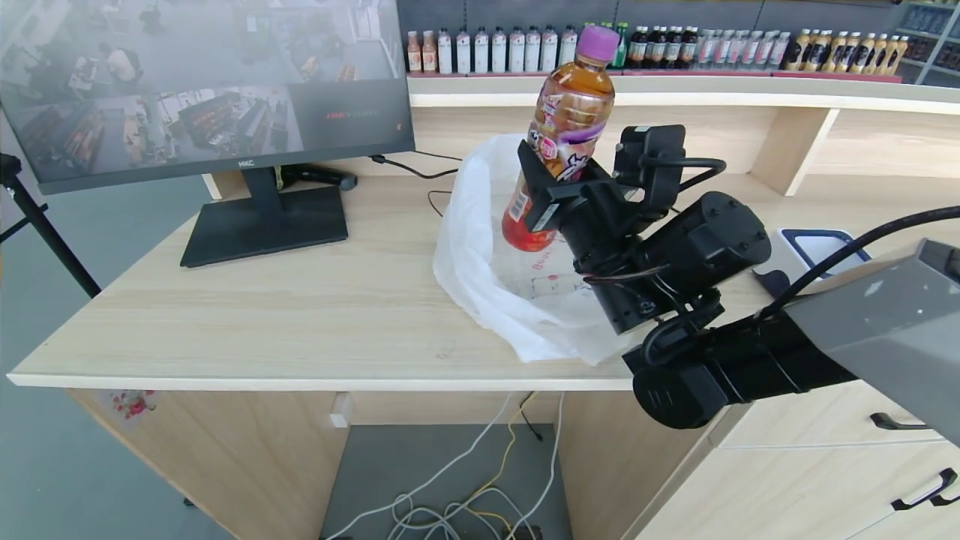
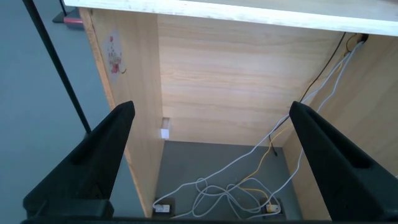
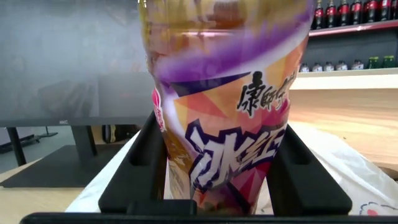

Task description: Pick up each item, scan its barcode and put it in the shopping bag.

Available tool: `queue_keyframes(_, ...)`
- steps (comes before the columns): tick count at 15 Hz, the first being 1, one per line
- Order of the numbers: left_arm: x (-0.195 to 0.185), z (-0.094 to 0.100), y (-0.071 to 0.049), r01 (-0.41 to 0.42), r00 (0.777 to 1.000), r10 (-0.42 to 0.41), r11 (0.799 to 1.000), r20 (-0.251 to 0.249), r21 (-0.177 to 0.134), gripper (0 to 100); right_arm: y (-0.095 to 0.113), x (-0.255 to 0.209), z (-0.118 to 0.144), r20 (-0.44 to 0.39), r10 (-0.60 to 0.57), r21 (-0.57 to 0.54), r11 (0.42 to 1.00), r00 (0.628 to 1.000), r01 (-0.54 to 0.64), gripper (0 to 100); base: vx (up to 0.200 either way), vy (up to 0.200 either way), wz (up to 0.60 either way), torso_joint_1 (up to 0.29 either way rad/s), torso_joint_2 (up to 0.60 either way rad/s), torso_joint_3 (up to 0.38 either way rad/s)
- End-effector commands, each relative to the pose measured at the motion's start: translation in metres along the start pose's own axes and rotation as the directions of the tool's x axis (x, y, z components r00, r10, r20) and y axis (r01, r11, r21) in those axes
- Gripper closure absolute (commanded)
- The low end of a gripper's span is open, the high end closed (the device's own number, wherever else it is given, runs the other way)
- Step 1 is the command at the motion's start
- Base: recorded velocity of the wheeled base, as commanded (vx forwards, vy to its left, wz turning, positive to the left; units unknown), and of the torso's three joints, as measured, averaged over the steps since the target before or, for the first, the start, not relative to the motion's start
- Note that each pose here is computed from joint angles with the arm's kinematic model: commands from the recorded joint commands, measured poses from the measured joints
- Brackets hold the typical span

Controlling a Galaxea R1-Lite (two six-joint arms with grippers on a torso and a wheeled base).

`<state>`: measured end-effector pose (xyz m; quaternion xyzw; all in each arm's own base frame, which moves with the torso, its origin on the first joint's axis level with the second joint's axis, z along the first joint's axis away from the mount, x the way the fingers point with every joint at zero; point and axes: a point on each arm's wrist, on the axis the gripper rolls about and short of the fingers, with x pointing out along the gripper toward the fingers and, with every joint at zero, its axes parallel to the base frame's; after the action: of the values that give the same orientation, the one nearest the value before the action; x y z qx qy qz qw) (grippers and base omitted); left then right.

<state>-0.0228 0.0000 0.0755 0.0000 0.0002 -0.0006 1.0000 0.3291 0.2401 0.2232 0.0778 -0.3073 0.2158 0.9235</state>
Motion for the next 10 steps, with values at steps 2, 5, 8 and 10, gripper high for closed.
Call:
queue_keyframes(2, 0.0, 0.0, 0.0, 0.0, 1.0, 0.0, 1.0, 0.0, 0.0, 0, 0.002, 0.001, -0.017, -0.021, 0.004, -0.001, 1.0, 1.0, -0.004, 100, 0.0, 0.0, 0.0, 0.0, 0.0, 0.0)
queue_keyframes(5, 0.0, 0.0, 0.0, 0.0, 1.0, 0.0, 1.0, 0.0, 0.0, 0, 0.003, 0.0, -0.023, -0.031, 0.005, -0.001, 1.0, 0.999, -0.005, 100, 0.0, 0.0, 0.0, 0.0, 0.0, 0.0)
queue_keyframes(8, 0.0, 0.0, 0.0, 0.0, 1.0, 0.0, 1.0, 0.0, 0.0, 0, 0.003, -0.002, -0.03, -0.048, 0.007, -0.005, 1.0, 0.999, -0.007, 100, 0.0, 0.0, 0.0, 0.0, 0.0, 0.0)
queue_keyframes(10, 0.0, 0.0, 0.0, 0.0, 1.0, 0.0, 1.0, 0.0, 0.0, 0, 0.004, -0.004, -0.037, -0.064, 0.01, -0.008, 1.0, 0.998, -0.01, 100, 0.0, 0.0, 0.0, 0.0, 0.0, 0.0)
